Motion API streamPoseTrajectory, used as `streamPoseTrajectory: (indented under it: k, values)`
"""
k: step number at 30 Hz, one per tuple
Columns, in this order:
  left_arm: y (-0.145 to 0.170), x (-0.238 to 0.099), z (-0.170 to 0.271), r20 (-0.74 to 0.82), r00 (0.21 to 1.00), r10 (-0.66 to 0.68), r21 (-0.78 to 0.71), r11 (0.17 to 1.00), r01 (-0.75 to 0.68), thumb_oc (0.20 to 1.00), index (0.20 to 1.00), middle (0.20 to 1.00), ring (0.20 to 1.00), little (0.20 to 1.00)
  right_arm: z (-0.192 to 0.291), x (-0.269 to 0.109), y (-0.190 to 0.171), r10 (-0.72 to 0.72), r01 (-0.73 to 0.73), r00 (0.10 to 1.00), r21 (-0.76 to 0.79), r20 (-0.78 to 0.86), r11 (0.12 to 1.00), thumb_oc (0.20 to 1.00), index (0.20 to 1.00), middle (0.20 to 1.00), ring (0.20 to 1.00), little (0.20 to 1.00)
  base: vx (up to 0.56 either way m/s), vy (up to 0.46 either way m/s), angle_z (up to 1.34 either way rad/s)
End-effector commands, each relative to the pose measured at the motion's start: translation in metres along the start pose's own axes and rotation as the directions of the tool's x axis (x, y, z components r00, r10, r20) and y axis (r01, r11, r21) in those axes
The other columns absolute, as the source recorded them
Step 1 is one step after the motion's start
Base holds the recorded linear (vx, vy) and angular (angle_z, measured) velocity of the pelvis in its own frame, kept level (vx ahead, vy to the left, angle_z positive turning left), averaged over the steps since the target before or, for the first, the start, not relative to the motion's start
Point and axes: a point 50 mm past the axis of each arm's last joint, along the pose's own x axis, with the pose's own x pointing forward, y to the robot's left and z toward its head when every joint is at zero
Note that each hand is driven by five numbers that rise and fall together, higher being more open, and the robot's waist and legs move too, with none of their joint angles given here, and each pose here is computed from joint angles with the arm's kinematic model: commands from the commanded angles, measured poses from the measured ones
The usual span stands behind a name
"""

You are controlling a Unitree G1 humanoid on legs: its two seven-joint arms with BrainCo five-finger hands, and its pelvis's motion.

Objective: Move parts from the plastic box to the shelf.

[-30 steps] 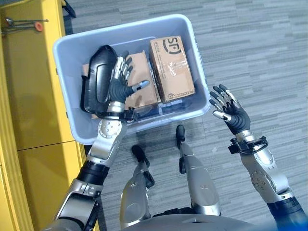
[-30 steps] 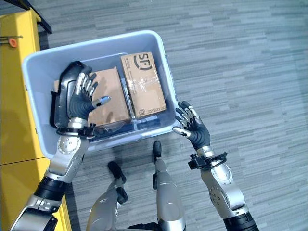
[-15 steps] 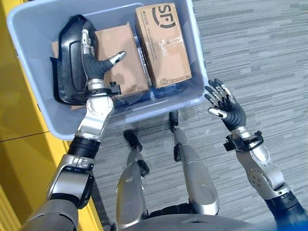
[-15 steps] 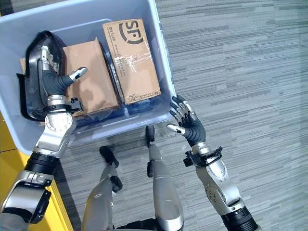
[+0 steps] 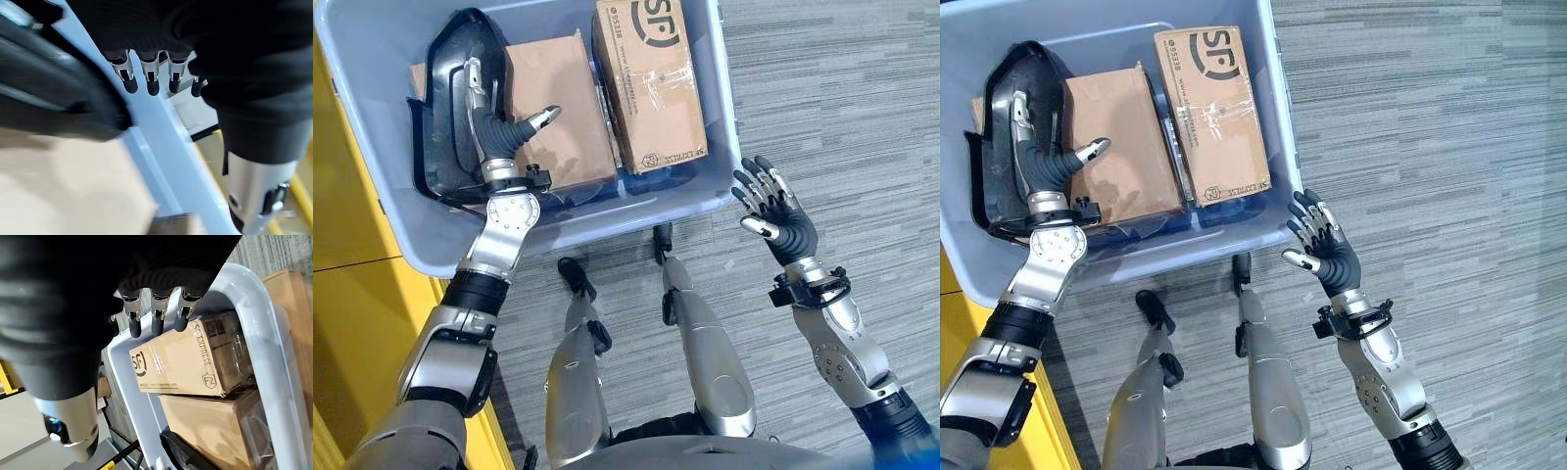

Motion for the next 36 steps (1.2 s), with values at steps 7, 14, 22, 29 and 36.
streamPoseTrajectory:
  k: [7, 14, 22, 29, 36]
  values:
    - [0.007, 0.009, -0.038, -0.155, 0.987, -0.050, 0.179, 0.981, 0.078, 1.000, 1.000, 1.000, 1.000, 1.000, 0.014, 0.003, 0.002, 0.035, -0.035, 0.996, -0.012, 0.083, 0.999, 1.000, 1.000, 1.000, 1.000, 1.000, 0.00, 0.011, 0.00]
    - [-0.029, -0.010, -0.072, -0.492, 0.857, -0.152, -0.023, 0.987, 0.161, 1.000, 1.000, 1.000, 1.000, 1.000, 0.011, -0.003, 0.006, 0.047, -0.047, 0.998, 0.005, 0.042, 0.999, 1.000, 1.000, 1.000, 1.000, 1.000, 0.00, 0.007, 0.00]
    - [-0.072, -0.033, -0.053, -0.428, 0.847, -0.316, -0.236, 0.943, 0.233, 1.000, 1.000, 1.000, 1.000, 1.000, 0.010, -0.001, 0.006, 0.030, -0.030, 0.999, 0.003, 0.042, 1.000, 1.000, 1.000, 1.000, 1.000, 1.000, 0.00, 0.000, 0.00]
    - [-0.106, -0.074, -0.006, -0.203, 0.832, -0.516, -0.497, 0.787, 0.366, 1.000, 1.000, 1.000, 1.000, 1.000, 0.007, 0.007, 0.001, -0.016, 0.017, 0.999, -0.019, 0.039, 1.000, 1.000, 1.000, 1.000, 1.000, 1.000, 0.00, 0.003, -0.01]
    - [-0.103, -0.081, 0.010, -0.133, 0.839, -0.528, -0.611, 0.710, 0.350, 1.000, 1.000, 1.000, 1.000, 1.000, 0.008, 0.009, -0.001, -0.031, 0.032, 0.998, -0.028, 0.046, 0.999, 1.000, 1.000, 1.000, 1.000, 1.000, 0.00, 0.000, 0.00]
